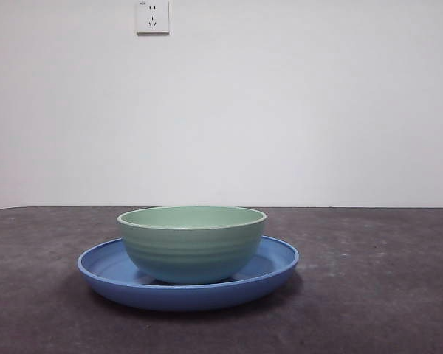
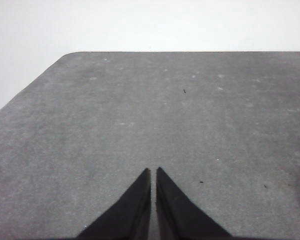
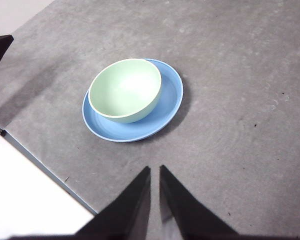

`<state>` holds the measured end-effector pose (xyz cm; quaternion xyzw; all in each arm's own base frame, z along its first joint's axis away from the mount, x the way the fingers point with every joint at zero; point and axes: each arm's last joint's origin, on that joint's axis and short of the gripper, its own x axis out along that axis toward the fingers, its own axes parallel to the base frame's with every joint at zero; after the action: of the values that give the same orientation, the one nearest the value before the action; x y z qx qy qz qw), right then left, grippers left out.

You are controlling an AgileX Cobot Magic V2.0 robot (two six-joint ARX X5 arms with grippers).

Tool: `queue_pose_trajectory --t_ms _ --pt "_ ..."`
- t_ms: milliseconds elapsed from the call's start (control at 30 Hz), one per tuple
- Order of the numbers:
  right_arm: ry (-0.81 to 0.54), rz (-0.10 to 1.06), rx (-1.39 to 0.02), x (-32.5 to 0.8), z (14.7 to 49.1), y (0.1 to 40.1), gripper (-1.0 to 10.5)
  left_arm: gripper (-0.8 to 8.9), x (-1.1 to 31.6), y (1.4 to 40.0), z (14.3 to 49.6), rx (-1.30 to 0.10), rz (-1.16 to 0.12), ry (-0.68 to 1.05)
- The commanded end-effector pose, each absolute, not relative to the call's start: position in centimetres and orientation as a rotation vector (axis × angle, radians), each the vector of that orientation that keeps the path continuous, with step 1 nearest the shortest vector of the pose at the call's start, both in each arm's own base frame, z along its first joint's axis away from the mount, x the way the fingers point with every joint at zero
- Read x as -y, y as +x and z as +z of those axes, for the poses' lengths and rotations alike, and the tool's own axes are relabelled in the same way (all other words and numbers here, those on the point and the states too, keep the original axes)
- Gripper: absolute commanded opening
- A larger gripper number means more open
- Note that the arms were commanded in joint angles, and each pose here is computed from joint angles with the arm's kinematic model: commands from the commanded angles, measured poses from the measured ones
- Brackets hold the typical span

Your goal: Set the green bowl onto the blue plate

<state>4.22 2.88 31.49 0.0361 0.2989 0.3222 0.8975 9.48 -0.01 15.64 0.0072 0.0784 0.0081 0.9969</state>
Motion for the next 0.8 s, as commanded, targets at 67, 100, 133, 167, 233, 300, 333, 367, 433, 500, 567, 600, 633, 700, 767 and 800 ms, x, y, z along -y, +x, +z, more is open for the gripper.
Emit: queue_pose_trajectory --t_ms 67,100,133,167,233,300,333,367,433,500,567,600,633,700,767,800 --pt "0.074 0.670 -0.588 -2.8 31.8 4.0 0.3 0.19 0.0 9.6 14.9 -0.180 0.014 0.010" --pt "0.079 0.660 -0.574 -2.7 31.8 3.9 0.3 0.19 0.0 9.6 14.9 -0.180 0.014 0.010" --pt "0.084 0.649 -0.558 -2.5 31.9 3.8 0.3 0.19 0.0 9.6 14.9 -0.180 0.014 0.010" --pt "0.074 0.630 -0.532 -2.3 31.9 3.6 0.3 0.19 0.0 9.6 14.9 -0.180 0.014 0.010" --pt "0.006 0.568 -0.427 -2.0 32.0 3.5 0.3 0.19 0.0 9.6 14.9 -0.180 0.014 0.010" --pt "0.009 0.478 -0.306 -1.6 31.8 3.6 0.3 0.19 0.0 9.6 14.9 -0.180 0.014 0.010" --pt "0.009 0.446 -0.254 -1.5 31.6 3.7 0.3 0.19 0.0 9.6 14.9 -0.180 0.014 0.010" --pt "0.010 0.406 -0.199 -1.4 31.1 4.0 0.3 0.19 0.0 9.6 14.9 -0.180 0.014 0.010" --pt "0.011 0.315 -0.121 -1.2 29.7 4.6 0.3 0.19 0.0 9.6 14.9 -0.180 0.014 0.010" --pt "0.014 0.203 -0.086 -0.8 27.8 5.5 0.3 0.19 0.0 9.6 14.9 -0.180 0.014 0.010" --pt "0.015 0.095 -0.066 -0.4 25.7 6.4 0.3 0.19 0.0 9.6 14.9 -0.180 0.014 0.010" --pt "0.014 0.058 -0.056 -0.3 24.7 6.9 0.3 0.19 0.0 9.6 14.9 -0.180 0.014 0.010" --pt "0.014 0.031 -0.047 -0.1 24.0 7.2 0.3 0.19 0.0 9.6 14.9 -0.180 0.014 0.010" --pt "0.015 0.000 -0.035 0.1 22.4 8.0 0.3 0.19 0.0 9.6 14.9 -0.180 0.014 0.010" --pt "0.015 -0.022 -0.026 0.3 20.9 8.6 0.3 0.19 0.0 9.6 14.9 -0.180 0.014 0.010" --pt "0.015 -0.028 -0.022 0.4 20.4 8.9 0.3 0.19 0.0 9.6 14.9 -0.180 0.014 0.010"
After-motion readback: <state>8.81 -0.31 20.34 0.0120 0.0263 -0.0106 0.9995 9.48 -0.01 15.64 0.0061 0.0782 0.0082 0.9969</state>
